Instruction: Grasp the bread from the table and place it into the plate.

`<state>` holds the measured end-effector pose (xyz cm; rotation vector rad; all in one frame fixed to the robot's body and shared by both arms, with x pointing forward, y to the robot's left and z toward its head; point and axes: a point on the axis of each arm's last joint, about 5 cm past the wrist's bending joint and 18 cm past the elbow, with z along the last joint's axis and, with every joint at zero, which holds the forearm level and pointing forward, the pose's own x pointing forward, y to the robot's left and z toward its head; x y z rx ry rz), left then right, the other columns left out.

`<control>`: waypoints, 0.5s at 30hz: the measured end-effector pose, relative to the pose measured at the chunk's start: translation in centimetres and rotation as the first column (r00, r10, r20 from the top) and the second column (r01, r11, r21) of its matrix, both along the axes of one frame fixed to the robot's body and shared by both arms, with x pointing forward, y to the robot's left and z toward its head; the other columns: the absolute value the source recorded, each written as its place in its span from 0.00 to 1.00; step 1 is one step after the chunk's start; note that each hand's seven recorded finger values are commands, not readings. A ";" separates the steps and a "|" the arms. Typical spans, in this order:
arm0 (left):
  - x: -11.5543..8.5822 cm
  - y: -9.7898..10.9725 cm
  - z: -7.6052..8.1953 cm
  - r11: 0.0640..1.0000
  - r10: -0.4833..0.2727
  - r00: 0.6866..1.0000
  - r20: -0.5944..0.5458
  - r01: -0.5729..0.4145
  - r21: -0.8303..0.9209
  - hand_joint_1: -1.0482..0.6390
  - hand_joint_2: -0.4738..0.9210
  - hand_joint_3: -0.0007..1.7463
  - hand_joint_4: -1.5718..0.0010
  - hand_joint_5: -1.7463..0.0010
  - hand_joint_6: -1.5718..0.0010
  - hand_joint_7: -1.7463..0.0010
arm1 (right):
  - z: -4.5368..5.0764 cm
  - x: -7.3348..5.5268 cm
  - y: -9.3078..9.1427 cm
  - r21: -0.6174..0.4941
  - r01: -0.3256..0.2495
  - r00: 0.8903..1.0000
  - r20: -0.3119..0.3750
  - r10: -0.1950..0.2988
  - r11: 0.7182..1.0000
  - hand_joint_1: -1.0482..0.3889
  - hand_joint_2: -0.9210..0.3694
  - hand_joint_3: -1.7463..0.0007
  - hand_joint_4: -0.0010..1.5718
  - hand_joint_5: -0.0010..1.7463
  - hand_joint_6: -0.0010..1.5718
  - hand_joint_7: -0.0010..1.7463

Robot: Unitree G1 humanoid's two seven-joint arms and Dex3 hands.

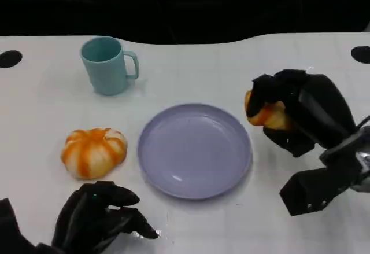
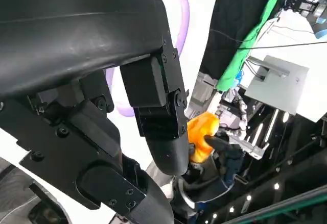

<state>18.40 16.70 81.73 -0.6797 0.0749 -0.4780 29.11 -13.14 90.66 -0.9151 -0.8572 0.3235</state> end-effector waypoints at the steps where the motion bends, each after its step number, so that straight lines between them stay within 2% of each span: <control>1: 0.0 0.0 0.0 1.000 0.000 1.000 0.000 0.000 0.000 0.07 0.76 0.00 0.00 0.75 0.00 0.90 | 0.19 0.0 0.2 0.005 -0.011 1.000 0.000 0.011 1.000 0.57 0.55 0.00 0.81 1.00 0.64 1.00; 7: 0.0 -0.1 0.0 1.000 -0.003 1.000 0.001 0.003 0.006 0.06 0.76 0.00 0.00 0.74 0.00 0.90 | 0.94 -0.2 1.8 0.016 -0.104 0.994 -0.015 0.104 0.994 0.62 0.62 0.00 0.77 1.00 0.62 1.00; 15: 0.0 -0.2 0.0 1.000 -0.003 1.000 0.008 0.003 0.011 0.06 0.76 0.00 0.00 0.74 0.00 0.90 | 1.13 -0.6 4.0 0.044 -0.174 0.984 -0.023 0.176 0.984 0.65 0.67 0.00 0.76 1.00 0.62 1.00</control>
